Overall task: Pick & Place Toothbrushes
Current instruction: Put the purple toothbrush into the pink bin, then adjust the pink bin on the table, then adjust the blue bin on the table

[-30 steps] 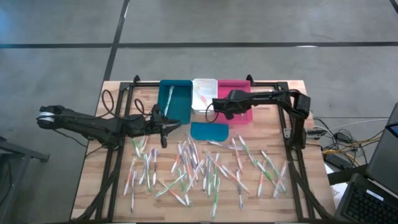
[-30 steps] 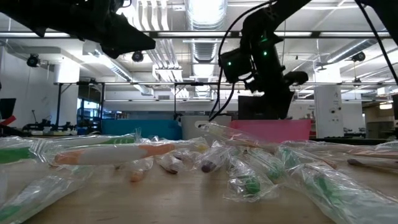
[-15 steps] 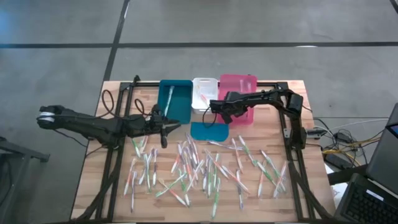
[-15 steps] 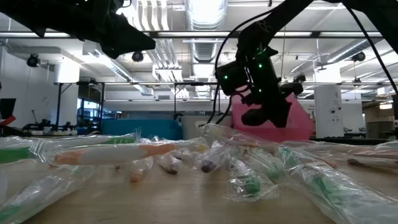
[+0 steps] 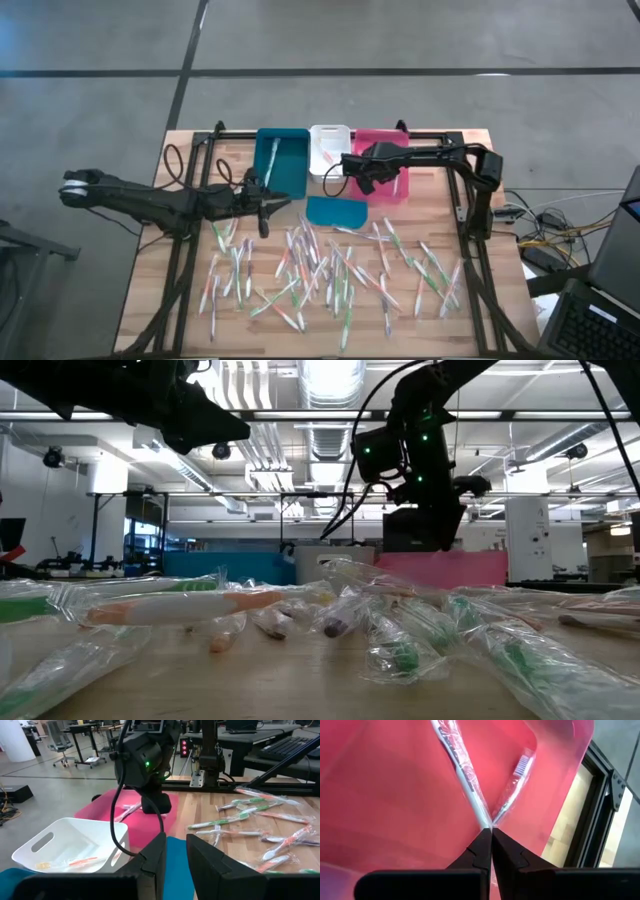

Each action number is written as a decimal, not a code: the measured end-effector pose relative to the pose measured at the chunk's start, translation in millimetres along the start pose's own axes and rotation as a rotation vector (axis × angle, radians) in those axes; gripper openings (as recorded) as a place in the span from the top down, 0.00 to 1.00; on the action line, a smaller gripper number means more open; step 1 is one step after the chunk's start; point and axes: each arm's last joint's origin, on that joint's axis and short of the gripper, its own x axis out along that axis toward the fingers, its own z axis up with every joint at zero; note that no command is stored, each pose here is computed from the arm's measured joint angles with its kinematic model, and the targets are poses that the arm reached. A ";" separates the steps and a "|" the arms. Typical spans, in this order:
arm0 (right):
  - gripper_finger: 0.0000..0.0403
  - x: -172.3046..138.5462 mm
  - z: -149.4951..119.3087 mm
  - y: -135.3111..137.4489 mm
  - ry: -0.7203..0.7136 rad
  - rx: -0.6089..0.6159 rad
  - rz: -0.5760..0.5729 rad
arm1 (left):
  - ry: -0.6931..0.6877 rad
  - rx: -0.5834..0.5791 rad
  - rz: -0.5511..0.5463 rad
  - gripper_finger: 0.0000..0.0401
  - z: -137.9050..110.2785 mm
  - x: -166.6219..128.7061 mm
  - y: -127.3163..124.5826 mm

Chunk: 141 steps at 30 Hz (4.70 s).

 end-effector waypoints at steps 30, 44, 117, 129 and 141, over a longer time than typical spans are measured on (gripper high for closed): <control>0.73 -5.6 5.2 -50.4 0.035 -0.056 -0.047 | 0.018 0.000 0.000 0.80 -1.9 0.0 0.0; 0.98 40.6 -14.1 -89.7 0.049 0.073 0.035 | 0.027 -0.001 0.000 0.80 -2.8 -0.1 0.0; 0.98 -125.6 -171.9 -68.8 -0.779 -0.411 0.522 | 0.149 -0.114 0.551 0.80 -10.5 -5.3 17.5; 0.98 -123.1 -199.5 -68.1 -0.781 -0.417 0.547 | 0.416 -0.296 0.962 0.80 -18.8 -22.0 68.5; 0.98 -115.8 -203.7 -65.5 -0.790 -0.410 0.533 | 0.612 -0.482 1.100 0.80 -51.2 -4.8 130.9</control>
